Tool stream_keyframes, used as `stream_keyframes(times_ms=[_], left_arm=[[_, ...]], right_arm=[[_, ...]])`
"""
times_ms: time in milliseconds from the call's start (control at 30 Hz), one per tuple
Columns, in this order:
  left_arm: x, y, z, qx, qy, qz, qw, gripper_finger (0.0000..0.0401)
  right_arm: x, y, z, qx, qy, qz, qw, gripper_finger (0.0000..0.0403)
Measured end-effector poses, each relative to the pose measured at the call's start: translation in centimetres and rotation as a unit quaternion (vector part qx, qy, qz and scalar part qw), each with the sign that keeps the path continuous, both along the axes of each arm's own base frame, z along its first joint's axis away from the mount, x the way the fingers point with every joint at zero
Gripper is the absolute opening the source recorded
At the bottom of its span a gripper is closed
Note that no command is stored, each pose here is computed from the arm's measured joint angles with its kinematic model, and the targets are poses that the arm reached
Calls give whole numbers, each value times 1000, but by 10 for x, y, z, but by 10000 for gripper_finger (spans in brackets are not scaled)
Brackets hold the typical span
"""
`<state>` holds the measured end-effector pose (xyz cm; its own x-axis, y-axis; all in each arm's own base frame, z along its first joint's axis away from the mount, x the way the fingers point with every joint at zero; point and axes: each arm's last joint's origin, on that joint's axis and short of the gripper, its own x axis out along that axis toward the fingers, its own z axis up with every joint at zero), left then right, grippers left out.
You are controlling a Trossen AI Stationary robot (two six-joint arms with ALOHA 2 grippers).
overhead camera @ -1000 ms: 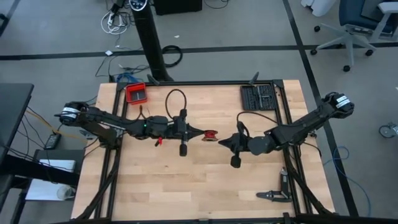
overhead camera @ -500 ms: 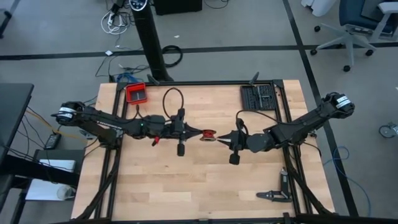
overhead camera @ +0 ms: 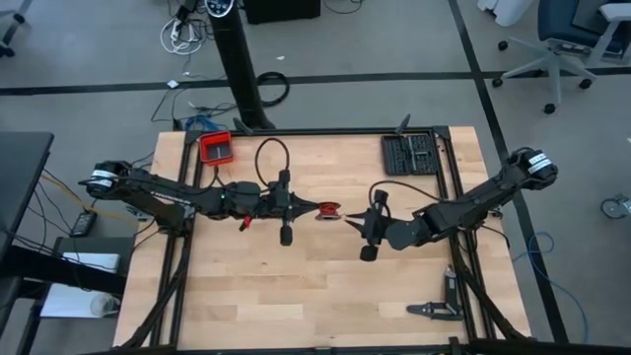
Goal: Coil cords
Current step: Uncoil the red wire from the spool
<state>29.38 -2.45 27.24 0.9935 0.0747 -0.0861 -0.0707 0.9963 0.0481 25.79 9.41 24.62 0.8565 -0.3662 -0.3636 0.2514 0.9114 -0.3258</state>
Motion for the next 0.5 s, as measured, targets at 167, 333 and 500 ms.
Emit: stream_keyframes(times_ms=[167,333,500], left_arm=[[0,0,0,-2,1,0,1000,0],[0,0,-2,-4,11,1,1000,0],[0,0,-2,-4,11,1,1000,0]], right_arm=[[6,2,-8,-43,9,-18,999,50],[8,4,-10,-71,9,-30,997,50],[9,3,-12,-77,11,-39,996,50]])
